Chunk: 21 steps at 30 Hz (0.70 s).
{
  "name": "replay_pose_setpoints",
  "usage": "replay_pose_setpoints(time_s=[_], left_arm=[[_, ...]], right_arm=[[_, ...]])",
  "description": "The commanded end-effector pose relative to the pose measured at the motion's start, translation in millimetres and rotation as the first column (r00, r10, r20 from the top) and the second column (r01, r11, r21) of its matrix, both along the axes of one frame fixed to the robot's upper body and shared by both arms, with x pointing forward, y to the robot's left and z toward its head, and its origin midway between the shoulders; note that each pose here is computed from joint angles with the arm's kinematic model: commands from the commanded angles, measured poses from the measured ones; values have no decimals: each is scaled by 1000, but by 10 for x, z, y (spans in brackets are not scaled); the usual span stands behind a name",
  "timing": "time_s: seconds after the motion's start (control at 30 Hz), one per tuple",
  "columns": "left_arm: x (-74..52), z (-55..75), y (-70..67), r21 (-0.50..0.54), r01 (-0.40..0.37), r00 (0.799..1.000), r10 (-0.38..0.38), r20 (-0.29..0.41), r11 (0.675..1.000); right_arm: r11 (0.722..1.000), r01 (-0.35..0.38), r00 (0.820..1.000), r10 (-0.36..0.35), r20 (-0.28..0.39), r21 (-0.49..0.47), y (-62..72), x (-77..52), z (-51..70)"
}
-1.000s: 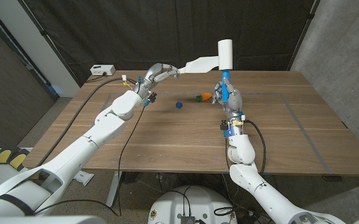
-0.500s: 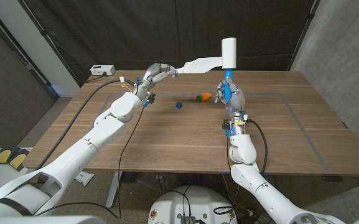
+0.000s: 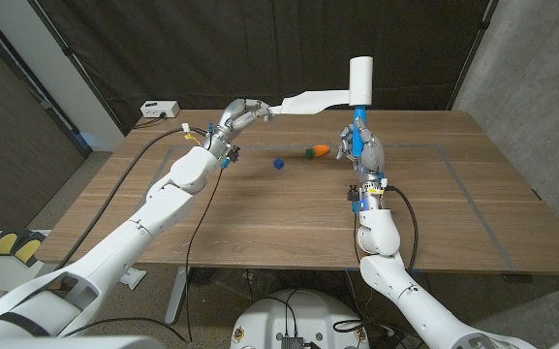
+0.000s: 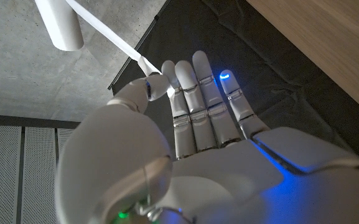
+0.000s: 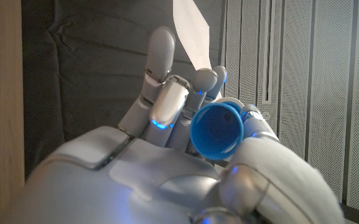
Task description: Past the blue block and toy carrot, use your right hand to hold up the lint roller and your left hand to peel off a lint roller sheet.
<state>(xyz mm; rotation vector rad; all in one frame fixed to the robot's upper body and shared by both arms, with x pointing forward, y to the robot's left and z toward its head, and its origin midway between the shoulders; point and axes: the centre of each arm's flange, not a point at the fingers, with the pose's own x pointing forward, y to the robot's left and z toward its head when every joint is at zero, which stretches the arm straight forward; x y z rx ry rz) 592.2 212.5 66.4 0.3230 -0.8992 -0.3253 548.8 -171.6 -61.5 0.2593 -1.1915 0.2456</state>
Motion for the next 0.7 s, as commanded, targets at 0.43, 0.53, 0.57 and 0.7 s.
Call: replay_pose_setpoints(time_s=[0.43,0.53,0.57,0.7], left_arm=[[-10,-138,158,-86,31,999,-30,13,996],[-17,-162,184,-105,36,999,-34,17,994],[-19,-172,193,-114,39,999,-37,19,993],[-31,-211,235,-142,44,999,-41,25,989]], right_arm=[[1000,23,1000,-23,12,10,24,-49,8],[1000,22,1000,-22,13,10,37,-40,14],[1000,22,1000,-22,13,9,41,-38,16],[1000,21,1000,-22,17,8,56,-30,26]])
